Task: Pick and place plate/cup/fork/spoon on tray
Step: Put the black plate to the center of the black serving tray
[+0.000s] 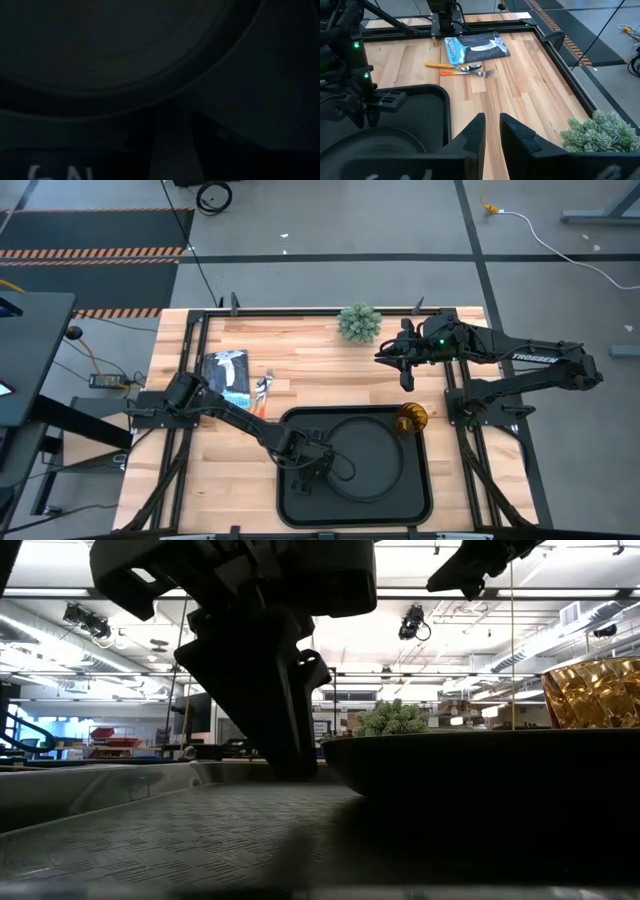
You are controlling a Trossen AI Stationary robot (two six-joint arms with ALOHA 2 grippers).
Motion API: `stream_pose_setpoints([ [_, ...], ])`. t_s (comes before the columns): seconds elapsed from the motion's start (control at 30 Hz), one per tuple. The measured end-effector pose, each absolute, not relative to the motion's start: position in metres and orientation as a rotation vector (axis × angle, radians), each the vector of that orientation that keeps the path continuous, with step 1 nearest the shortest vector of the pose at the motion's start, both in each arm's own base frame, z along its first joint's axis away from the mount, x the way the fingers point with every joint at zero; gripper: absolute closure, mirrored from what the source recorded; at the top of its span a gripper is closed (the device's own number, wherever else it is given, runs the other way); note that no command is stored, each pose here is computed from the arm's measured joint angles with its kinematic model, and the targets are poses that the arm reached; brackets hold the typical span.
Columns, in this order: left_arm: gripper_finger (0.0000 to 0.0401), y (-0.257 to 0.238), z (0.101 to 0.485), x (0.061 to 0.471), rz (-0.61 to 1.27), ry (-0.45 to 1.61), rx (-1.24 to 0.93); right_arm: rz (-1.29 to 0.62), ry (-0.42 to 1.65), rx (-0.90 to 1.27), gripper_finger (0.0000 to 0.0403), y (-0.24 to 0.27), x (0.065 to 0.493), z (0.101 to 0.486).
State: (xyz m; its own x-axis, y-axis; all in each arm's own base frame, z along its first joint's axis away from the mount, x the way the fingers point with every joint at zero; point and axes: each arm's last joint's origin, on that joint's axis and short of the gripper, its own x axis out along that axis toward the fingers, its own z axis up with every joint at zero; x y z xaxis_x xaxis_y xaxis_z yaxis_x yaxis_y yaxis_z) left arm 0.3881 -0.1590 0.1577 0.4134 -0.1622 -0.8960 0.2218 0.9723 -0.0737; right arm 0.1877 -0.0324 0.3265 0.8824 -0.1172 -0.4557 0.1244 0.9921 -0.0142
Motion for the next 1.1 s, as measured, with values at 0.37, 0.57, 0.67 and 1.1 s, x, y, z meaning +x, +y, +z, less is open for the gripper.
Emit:
stream_pose_setpoints([
  [0.37,0.0264,-0.1582,0.1578,0.3864,-0.240,1.134,0.074,-0.126,0.475,0.015,0.0339,-0.0324,0.1877,0.3261],
  [0.57,0.0264,-0.1576,0.1580,0.3855,-0.232,1.141,0.080,-0.126,0.475,0.014,0.0339,-0.0324,0.1877,0.3261],
  [0.67,0.0264,-0.1571,0.1573,0.3842,-0.231,1.158,0.084,-0.124,0.475,0.009,0.0339,-0.0324,0.1877,0.3261],
  [1.1,0.0264,-0.1523,0.1579,0.3847,-0.193,1.150,0.149,-0.126,0.475,0.015,0.0339,-0.0324,0.1877,0.3261],
])
